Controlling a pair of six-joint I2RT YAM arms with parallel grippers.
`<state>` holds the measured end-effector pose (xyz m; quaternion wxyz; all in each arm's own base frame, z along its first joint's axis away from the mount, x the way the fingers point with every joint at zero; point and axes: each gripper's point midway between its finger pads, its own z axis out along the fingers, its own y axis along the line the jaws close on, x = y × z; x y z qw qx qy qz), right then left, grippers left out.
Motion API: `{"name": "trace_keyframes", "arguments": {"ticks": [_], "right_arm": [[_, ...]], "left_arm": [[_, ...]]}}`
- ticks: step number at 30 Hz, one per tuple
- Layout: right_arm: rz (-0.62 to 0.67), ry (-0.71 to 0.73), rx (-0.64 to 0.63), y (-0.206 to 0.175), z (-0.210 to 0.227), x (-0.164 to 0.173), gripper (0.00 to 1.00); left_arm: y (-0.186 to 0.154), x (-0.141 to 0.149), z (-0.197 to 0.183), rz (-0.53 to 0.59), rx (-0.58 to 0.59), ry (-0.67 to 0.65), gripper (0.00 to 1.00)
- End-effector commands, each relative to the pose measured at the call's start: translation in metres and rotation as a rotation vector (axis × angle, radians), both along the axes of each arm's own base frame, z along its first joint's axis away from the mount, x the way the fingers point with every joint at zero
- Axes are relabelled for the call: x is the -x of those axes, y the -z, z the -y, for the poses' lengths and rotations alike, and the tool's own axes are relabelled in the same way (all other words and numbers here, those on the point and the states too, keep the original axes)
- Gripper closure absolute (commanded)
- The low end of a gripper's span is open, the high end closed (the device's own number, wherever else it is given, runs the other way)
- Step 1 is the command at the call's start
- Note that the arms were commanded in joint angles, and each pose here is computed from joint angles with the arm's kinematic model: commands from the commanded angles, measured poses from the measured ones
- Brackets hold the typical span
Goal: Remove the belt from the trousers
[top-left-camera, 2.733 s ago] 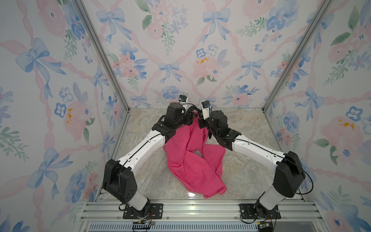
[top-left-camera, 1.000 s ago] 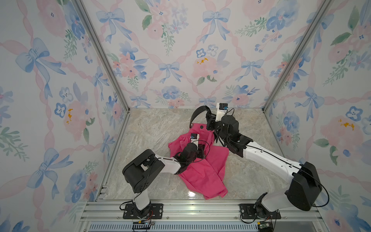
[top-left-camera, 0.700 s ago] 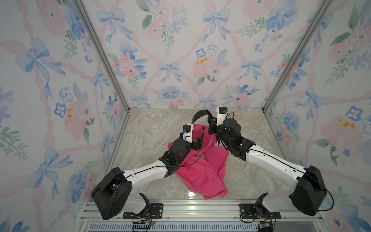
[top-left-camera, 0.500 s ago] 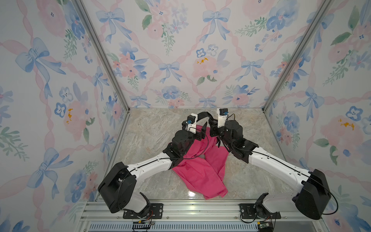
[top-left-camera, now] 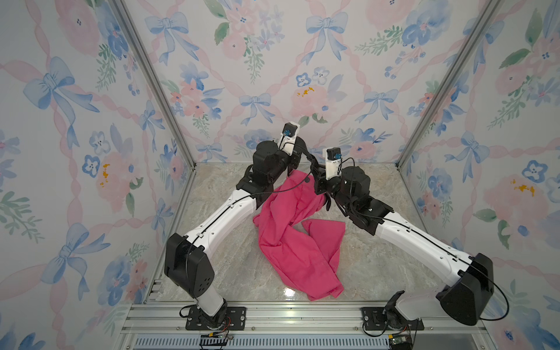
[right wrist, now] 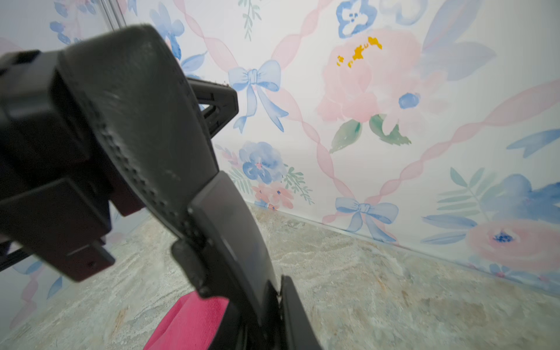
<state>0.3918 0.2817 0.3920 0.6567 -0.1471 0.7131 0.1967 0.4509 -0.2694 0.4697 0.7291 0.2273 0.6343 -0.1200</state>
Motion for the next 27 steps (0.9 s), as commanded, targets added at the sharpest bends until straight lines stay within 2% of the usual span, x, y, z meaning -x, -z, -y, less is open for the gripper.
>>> {"name": "trace_keyframes", "arguments": {"ticks": [1, 2, 5, 7, 10, 13, 16, 20, 27], "right_arm": [[-0.06, -0.048, 0.075, 0.031, -0.018, -0.014, 1.0], [-0.071, -0.068, 0.073, 0.039, -0.023, -0.013, 0.99], [-0.105, -0.09, 0.078, 0.075, -0.028, -0.003, 0.88], [-0.151, -0.098, 0.101, 0.107, -0.027, 0.006, 0.8], [-0.26, -0.102, 0.155, 0.152, -0.021, 0.02, 0.52], [-0.332, -0.112, 0.209, 0.168, -0.016, 0.037, 0.41], [-0.377, -0.116, 0.255, 0.156, -0.012, 0.054, 0.37], [-0.428, -0.117, 0.295, 0.136, -0.007, 0.069, 0.33], [-0.383, -0.112, 0.253, 0.093, -0.004, 0.074, 0.32]], "left_arm": [[-0.051, 0.022, -0.016, 0.072, -0.063, -0.002, 1.0], [-0.038, 0.025, -0.015, 0.039, -0.089, -0.005, 1.0], [0.015, 0.039, -0.014, -0.063, -0.147, -0.039, 1.0], [0.053, 0.048, -0.012, -0.148, -0.146, -0.024, 1.0], [0.101, 0.057, -0.008, -0.267, -0.126, -0.003, 1.0], [0.136, 0.059, -0.007, -0.332, -0.155, -0.038, 1.0], [0.152, 0.058, -0.008, -0.366, -0.16, -0.073, 1.0], [0.153, 0.057, -0.013, -0.377, -0.14, -0.122, 1.0], [0.156, 0.054, -0.022, -0.403, -0.132, -0.185, 1.0]]}}
